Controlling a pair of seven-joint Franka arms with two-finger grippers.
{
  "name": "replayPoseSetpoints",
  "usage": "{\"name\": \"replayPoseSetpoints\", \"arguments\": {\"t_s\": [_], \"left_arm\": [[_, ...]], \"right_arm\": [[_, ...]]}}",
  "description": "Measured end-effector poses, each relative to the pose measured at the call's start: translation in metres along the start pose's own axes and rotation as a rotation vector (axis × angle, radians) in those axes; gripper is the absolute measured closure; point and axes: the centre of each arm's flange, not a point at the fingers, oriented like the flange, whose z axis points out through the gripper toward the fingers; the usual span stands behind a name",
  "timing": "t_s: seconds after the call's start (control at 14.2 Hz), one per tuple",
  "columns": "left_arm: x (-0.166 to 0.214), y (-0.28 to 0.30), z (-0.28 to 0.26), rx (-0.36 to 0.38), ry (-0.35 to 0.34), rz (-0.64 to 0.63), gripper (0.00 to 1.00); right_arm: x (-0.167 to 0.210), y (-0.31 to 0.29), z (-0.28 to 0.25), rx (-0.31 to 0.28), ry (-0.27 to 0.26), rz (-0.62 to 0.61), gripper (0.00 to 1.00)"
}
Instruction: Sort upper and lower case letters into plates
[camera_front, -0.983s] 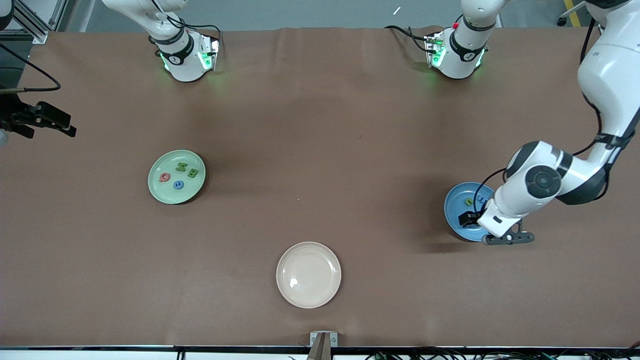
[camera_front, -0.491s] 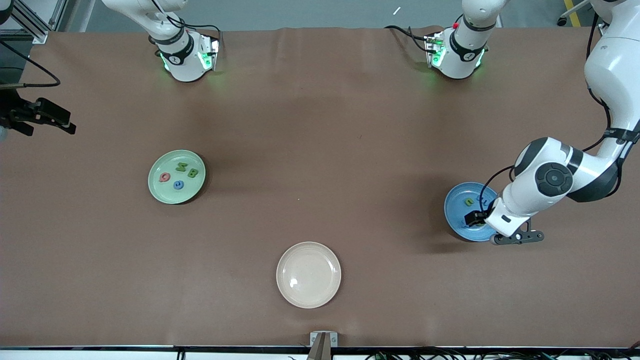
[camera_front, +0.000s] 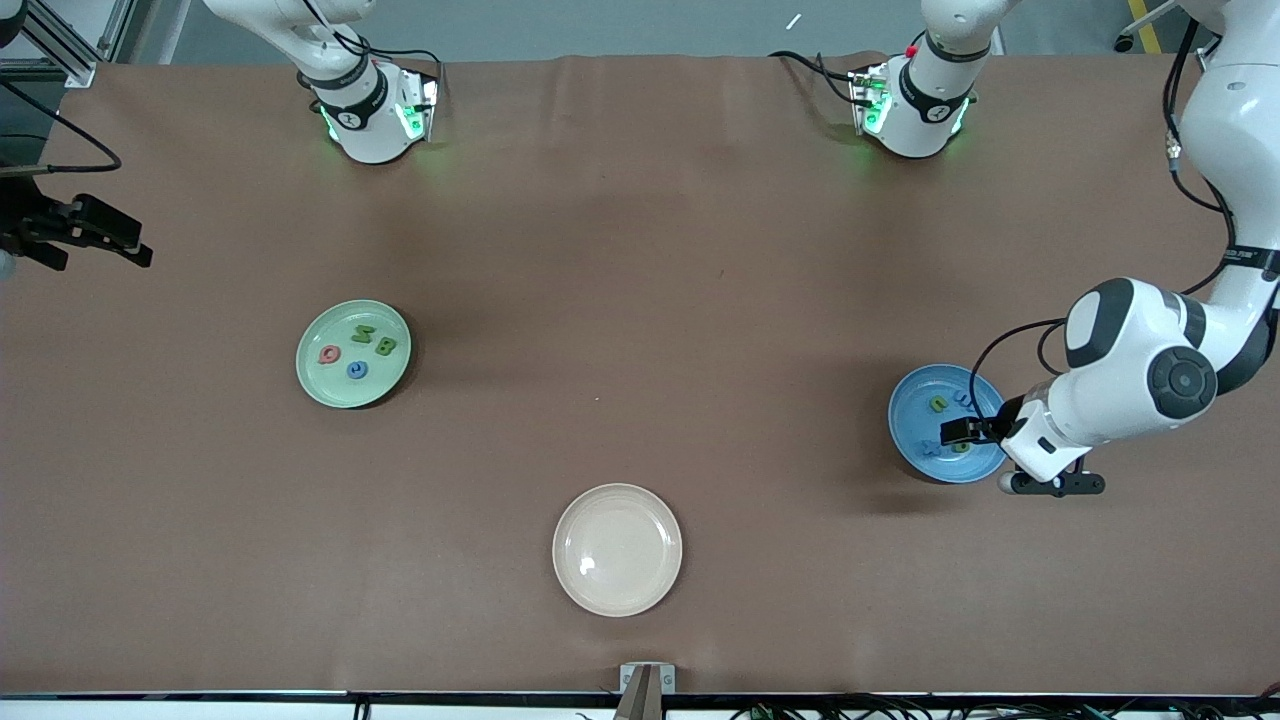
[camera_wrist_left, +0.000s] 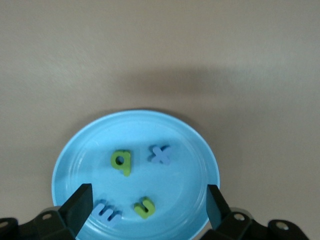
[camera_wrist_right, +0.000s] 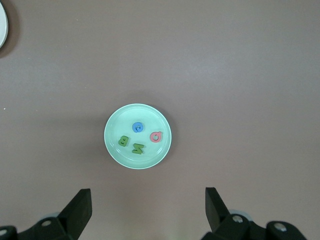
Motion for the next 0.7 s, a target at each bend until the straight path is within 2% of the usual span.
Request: {"name": "replayPoseSetpoints", "arguments": {"t_s": [0.21, 0.42, 0.7], "left_arm": [[-0.004, 0.026, -0.015, 0.036, -0.02, 0.005, 0.0], [-0.012, 0.048, -0.042, 0.09, -0.003, 0.011, 0.0], [-0.023, 0.041, -0.053, 0.1, 0.001, -0.001, 0.0]], "right_arm": [[0.0, 0.0, 0.0, 0.0, -0.001, 0.0, 0.0], [0.0, 0.0, 0.0, 0.0, -0.001, 0.0, 0.0], [0.0, 0.0, 0.0, 0.0, -0.001, -0.001, 0.0]]}}
